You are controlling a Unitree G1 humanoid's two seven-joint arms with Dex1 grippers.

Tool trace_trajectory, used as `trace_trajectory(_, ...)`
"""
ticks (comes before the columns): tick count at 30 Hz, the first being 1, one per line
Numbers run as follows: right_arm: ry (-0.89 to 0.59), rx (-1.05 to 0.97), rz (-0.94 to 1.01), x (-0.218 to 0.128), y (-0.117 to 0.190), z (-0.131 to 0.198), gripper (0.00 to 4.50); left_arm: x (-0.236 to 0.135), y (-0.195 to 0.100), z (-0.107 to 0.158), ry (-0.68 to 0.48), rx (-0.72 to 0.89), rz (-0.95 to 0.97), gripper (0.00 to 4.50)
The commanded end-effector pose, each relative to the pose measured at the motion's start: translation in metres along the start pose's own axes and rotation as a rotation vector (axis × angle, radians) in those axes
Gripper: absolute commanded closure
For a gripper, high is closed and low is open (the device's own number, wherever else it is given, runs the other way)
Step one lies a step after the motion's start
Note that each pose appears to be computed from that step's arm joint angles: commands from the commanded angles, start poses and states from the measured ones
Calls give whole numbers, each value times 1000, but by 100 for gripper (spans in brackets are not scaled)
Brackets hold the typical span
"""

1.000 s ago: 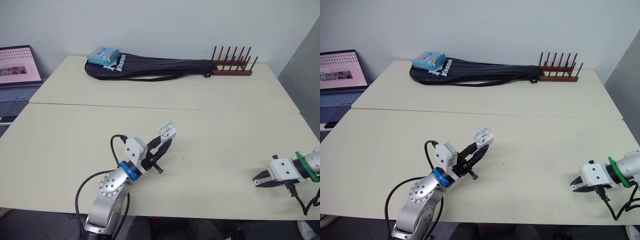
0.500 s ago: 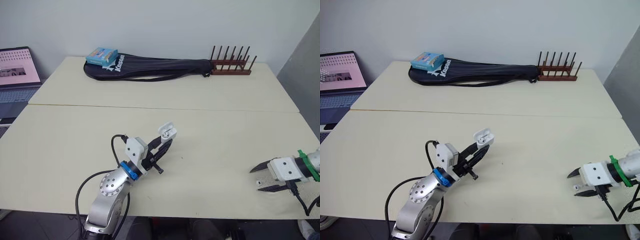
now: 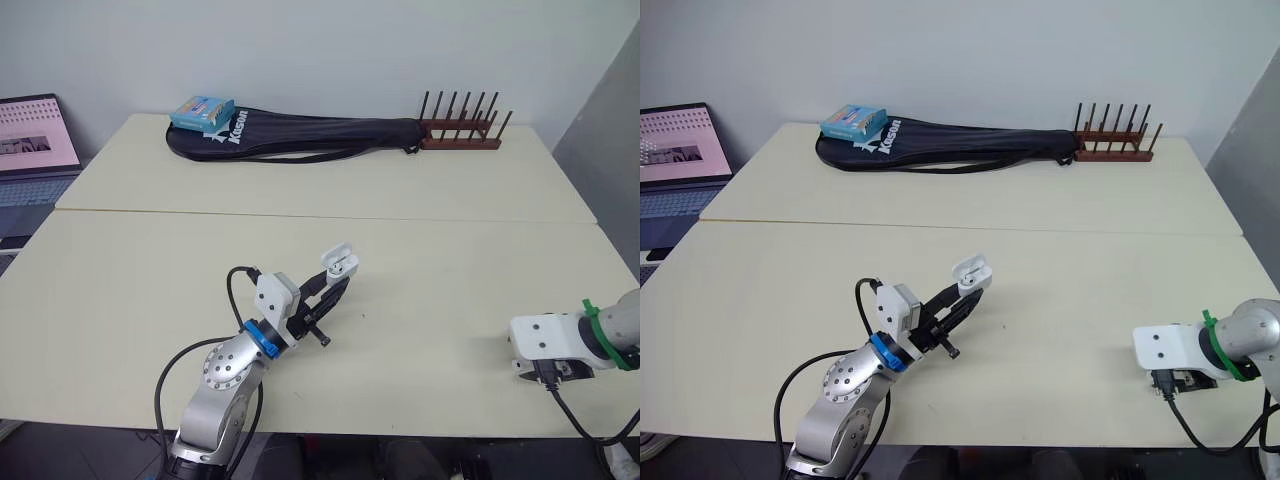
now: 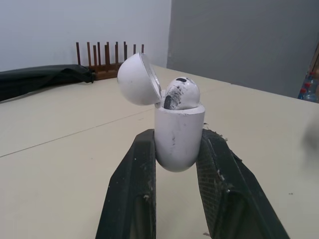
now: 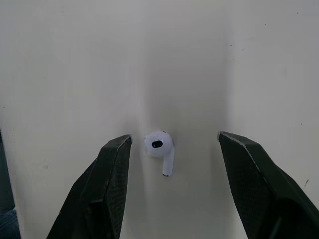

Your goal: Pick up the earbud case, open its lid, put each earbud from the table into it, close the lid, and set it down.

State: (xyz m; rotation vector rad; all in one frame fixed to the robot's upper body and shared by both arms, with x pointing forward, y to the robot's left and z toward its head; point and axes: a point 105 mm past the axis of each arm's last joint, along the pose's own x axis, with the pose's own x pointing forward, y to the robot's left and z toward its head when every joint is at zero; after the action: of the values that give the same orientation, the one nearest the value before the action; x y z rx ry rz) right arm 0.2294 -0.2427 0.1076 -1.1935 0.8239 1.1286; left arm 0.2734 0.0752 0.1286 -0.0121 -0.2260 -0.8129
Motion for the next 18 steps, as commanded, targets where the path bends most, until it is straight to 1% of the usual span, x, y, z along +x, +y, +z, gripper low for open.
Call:
trace_trajectory(1,18,-6,-7,1,-6,-2,164,4,-4,11,-39,19,-23,375)
trace_trajectory(5,25,-3,2,4,-9,-7,164,3,-3,11,-40,22,-15,375)
trace_trajectory(9,26,-2,30,8,-5,-10,164,3,-3,11,-40,22,-6,375)
trace_trajectory(12,22,1,43,9,-3,-11,221,2,-3,11,-39,21,-2,375)
trace_trajectory(15,18,1,46,11,-4,-10,318,3,-3,10,-40,21,1,375)
trace_trajectory(17,12,0,51,11,-3,-9,396,3,-3,10,-41,20,2,375)
trace_trajectory(18,10,-1,51,11,-3,-9,411,3,-2,10,-41,20,2,375)
